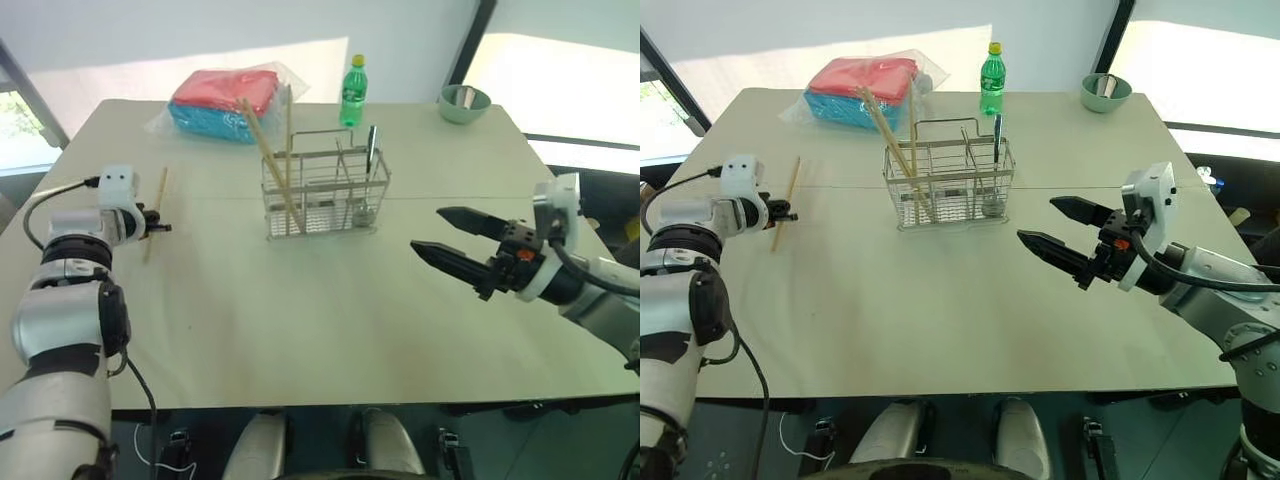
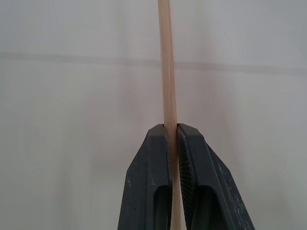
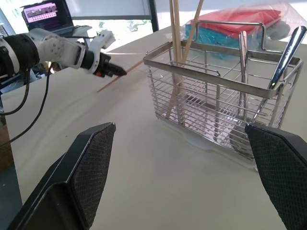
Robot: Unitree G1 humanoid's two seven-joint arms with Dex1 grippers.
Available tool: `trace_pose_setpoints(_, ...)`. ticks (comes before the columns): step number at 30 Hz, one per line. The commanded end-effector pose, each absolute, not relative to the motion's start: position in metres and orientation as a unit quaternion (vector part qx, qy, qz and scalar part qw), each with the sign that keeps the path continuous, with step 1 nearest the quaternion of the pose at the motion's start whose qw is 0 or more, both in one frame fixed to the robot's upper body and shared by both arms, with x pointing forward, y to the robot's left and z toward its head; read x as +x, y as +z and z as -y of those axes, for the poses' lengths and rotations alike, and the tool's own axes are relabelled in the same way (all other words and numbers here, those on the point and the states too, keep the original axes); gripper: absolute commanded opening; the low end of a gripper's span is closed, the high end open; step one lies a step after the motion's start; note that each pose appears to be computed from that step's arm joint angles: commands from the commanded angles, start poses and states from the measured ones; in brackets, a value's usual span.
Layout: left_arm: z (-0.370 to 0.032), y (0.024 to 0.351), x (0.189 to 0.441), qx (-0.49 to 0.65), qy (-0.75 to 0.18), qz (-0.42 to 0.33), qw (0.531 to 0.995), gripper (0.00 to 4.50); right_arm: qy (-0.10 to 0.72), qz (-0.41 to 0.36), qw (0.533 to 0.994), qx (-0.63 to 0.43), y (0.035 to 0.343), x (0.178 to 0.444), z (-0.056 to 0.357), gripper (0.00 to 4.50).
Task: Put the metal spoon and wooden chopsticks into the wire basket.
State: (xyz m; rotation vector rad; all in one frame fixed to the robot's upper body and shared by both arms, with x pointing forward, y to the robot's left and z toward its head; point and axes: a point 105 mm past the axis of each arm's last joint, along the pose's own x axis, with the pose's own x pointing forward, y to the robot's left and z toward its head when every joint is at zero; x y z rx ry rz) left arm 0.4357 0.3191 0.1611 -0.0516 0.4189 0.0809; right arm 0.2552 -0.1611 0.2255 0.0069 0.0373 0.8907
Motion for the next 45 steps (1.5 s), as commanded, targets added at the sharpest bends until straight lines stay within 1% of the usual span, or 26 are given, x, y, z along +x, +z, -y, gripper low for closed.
trace_pose_setpoints(1,-0.312,0.251,0.451,-0.053,0.038,-0.053,0.996,0.03,0.43,0.008,0.903,-0.004,0.236,0.256,0.161,4.5)
trace_pose_setpoints(4,-0.297,0.303,0.452,-0.044,0.021,0.061,0.997,0.03,0.432,0.008,0.902,-0.003,0.235,0.257,0.16,4.5)
trace_pose_setpoints(6,-0.277,0.349,0.444,-0.052,-0.006,0.175,0.983,0.03,0.432,0.007,0.902,-0.003,0.234,0.257,0.159,4.5)
trace_pose_setpoints(8,-0.255,0.381,0.434,-0.095,-0.045,0.252,0.962,0.03,0.433,0.007,0.901,-0.003,0.233,0.257,0.158,4.5)
trace_pose_setpoints(10,-0.227,0.403,0.424,-0.124,-0.091,0.304,0.94,0.03,0.434,0.008,0.901,-0.002,0.234,0.258,0.158,4.5)
trace_pose_setpoints(12,-0.2,0.411,0.419,-0.143,-0.132,0.322,0.927,0.03,0.432,0.009,0.902,-0.001,0.233,0.258,0.157,4.5)
trace_pose_setpoints(14,-0.169,0.406,0.419,-0.155,-0.177,0.316,0.919,0.03,0.429,0.009,0.903,-0.002,0.232,0.257,0.156,4.5)
trace_pose_setpoints(16,-0.149,0.397,0.42,-0.173,-0.202,0.301,0.916,0.03,0.426,0.011,0.905,0.001,0.231,0.255,0.156,4.5)
trace_pose_setpoints(19,-0.125,0.369,0.426,-0.206,-0.217,0.265,0.917,0.03,0.412,0.013,0.911,0.004,0.229,0.252,0.159,4.5)
trace_pose_setpoints(22,-0.116,0.355,0.425,-0.199,-0.221,0.253,0.921,0.03,0.396,0.017,0.918,0.009,0.229,0.249,0.163,4.5)
trace_pose_setpoints(28,-0.095,0.308,0.423,-0.156,-0.251,0.208,0.932,0.03,0.378,0.018,0.926,0.012,0.227,0.243,0.167,4.5)
trace_pose_setpoints(32,-0.089,0.296,0.418,-0.151,-0.263,0.19,0.934,0.03,0.375,0.019,0.927,0.013,0.228,0.244,0.168,4.5)
trace_pose_setpoints(36,-0.088,0.286,0.413,-0.129,-0.263,0.188,0.937,0.03,0.372,0.019,0.928,0.016,0.227,0.246,0.169,4.5)
trace_pose_setpoints(38,-0.09,0.281,0.414,-0.127,-0.258,0.183,0.94,0.81,0.372,0.019,0.928,0.017,0.227,0.248,0.168,4.5)
trace_pose_setpoints(39,-0.091,0.279,0.414,-0.128,-0.258,0.181,0.94,1.11,0.372,0.019,0.928,0.018,0.228,0.248,0.168,4.5)
trace_pose_setpoints(41,-0.092,0.278,0.413,-0.129,-0.257,0.18,0.941,2.1,0.373,0.019,0.928,0.019,0.228,0.25,0.168,4.5)
trace_pose_setpoints(42,-0.093,0.279,0.412,-0.13,-0.257,0.181,0.94,2.72,0.373,0.018,0.927,0.019,0.227,0.251,0.168,4.5)
trace_pose_setpoints(43,-0.094,0.28,0.412,-0.131,-0.255,0.181,0.941,3.1,0.373,0.017,0.927,0.019,0.227,0.251,0.168,4.5)
trace_pose_setpoints(44,-0.095,0.28,0.412,-0.133,-0.252,0.182,0.941,3.64,0.373,0.016,0.927,0.019,0.227,0.252,0.168,4.5)
trace_pose_setpoints(45,-0.097,0.281,0.412,-0.135,-0.249,0.182,0.942,4.05,0.374,0.016,0.927,0.02,0.227,0.253,0.168,4.5)
